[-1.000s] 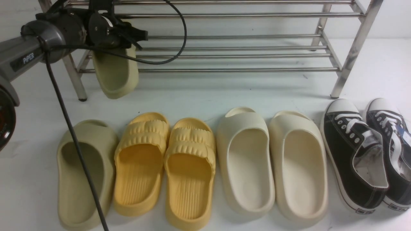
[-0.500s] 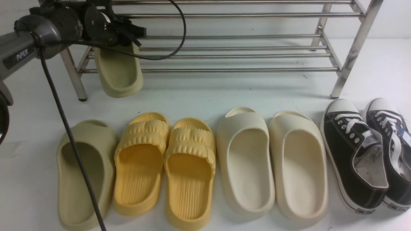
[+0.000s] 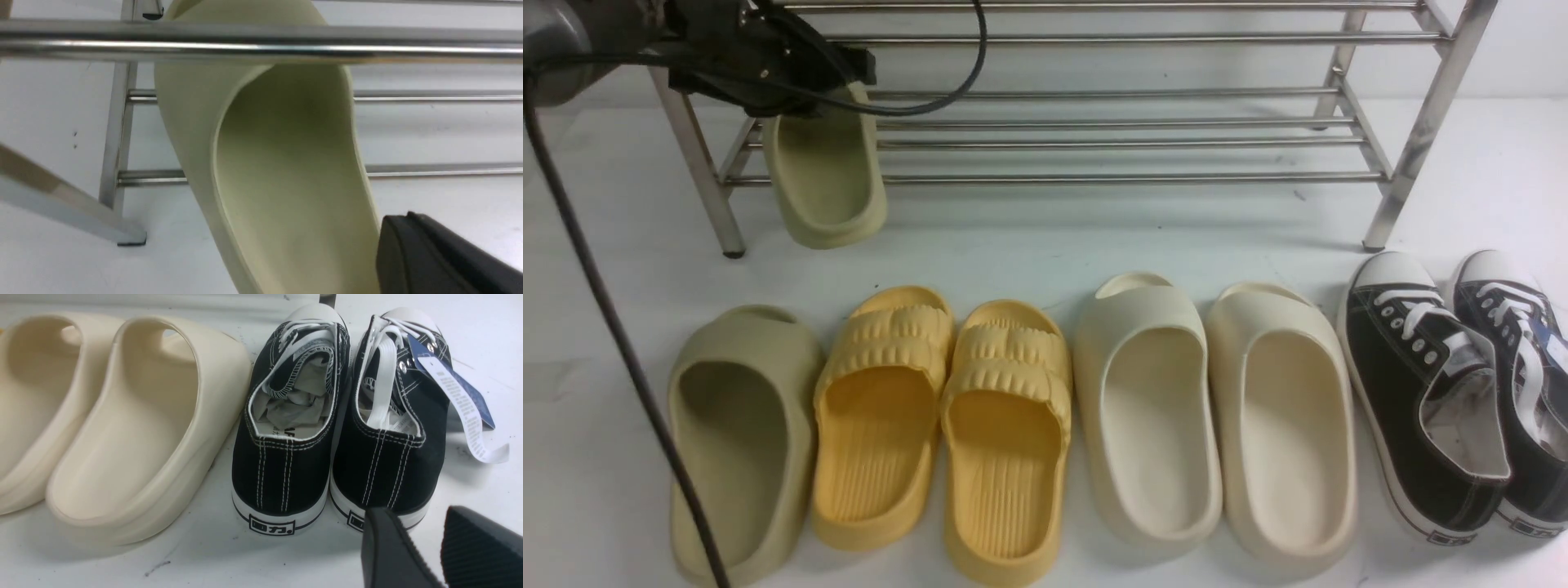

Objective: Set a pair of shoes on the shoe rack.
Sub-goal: Use the left arm to put a shoe into the shoe rack

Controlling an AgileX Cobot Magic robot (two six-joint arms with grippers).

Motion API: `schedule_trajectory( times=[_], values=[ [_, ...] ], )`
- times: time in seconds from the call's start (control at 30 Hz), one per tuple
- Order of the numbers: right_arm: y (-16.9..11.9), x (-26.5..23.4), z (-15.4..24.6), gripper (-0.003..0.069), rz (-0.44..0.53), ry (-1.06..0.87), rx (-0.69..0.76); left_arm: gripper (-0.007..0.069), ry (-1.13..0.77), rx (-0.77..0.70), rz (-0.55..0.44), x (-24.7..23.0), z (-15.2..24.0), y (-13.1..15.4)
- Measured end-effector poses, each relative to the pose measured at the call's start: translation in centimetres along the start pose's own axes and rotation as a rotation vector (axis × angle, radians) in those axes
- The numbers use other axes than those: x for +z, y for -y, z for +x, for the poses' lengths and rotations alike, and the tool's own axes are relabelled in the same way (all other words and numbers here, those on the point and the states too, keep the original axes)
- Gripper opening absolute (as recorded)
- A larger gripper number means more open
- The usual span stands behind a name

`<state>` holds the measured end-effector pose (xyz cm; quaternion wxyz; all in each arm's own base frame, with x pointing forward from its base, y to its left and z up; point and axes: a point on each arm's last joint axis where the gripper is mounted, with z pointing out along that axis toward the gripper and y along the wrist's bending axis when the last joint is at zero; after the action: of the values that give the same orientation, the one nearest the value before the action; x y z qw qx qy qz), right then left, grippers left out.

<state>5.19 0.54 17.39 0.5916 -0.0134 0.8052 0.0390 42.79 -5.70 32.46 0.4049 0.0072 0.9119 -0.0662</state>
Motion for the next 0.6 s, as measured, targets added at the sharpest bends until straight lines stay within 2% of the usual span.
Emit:
schedule_trajectory(
  times=[0.17, 0.3, 0.43, 0.6],
  values=[
    [0.0, 0.0, 0.0, 0.0239, 0.000, 0.000, 0.000, -0.0013, -0.022, 0.051, 0.069, -5.3, 4.2, 3.1],
    [0.0, 0.0, 0.0, 0.0239, 0.000, 0.000, 0.000, -0.0013, -0.138, 0.044, 0.143, -6.7, 8.0, 6.5],
    [0.0, 0.0, 0.0, 0.0239, 0.000, 0.000, 0.000, -0.0013, -0.250, 0.006, 0.140, -4.8, 9.7, 8.0],
    [0.0, 0.0, 0.0, 0.0239, 0.000, 0.000, 0.000, -0.0013, -0.300, -0.055, 0.053, -0.3, 9.8, 6.8]
  ],
)
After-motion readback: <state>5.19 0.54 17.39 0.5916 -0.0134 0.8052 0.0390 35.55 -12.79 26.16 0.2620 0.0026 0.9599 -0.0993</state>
